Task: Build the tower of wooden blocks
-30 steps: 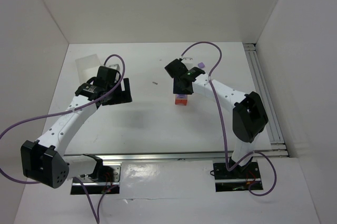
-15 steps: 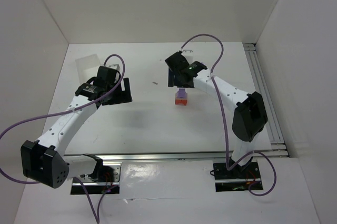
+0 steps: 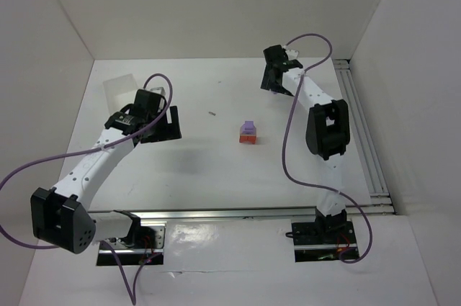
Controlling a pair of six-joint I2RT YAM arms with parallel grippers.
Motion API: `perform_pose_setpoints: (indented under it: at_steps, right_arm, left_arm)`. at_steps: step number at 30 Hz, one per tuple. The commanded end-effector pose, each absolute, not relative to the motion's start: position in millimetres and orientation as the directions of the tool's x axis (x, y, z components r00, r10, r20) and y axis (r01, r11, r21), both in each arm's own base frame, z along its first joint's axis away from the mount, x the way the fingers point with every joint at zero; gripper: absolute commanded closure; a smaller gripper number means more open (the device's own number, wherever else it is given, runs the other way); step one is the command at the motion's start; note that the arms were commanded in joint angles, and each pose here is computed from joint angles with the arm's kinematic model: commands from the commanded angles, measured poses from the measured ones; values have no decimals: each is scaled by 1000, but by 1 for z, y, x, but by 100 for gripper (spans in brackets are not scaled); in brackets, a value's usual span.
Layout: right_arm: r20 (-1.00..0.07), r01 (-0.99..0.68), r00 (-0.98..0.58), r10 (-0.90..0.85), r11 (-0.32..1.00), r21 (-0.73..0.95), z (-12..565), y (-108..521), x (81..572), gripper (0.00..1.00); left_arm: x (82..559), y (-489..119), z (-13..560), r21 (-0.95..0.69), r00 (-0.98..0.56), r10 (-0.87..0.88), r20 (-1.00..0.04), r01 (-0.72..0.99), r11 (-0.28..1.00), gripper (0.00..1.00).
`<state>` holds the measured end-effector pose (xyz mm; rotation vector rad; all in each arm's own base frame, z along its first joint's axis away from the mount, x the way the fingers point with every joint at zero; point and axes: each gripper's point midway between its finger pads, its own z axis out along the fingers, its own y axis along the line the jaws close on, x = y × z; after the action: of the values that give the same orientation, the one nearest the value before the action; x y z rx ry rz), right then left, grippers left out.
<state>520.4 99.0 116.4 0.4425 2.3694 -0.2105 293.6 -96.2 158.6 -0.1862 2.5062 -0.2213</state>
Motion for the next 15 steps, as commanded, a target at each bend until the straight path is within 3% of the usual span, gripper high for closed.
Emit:
perform_pose_setpoints:
  at_steps: [1,8,15]
  right_arm:
    - [-675,350,-694,252,937,-10,107,99,541,7]
    - [-653,311,-724,222,950,-22,70,91,562,18]
    - [-632,295,-750,196,954,-54,33,84,580,23]
  left_arm:
    - [307,-100,176,-211,-773,-179,-609,-60,976,8]
    - [310,-100,163,-195,-794,-181,-580,-81,978,8]
    - [313,-99,158,-181,-802,-178,-570,-89,979,8]
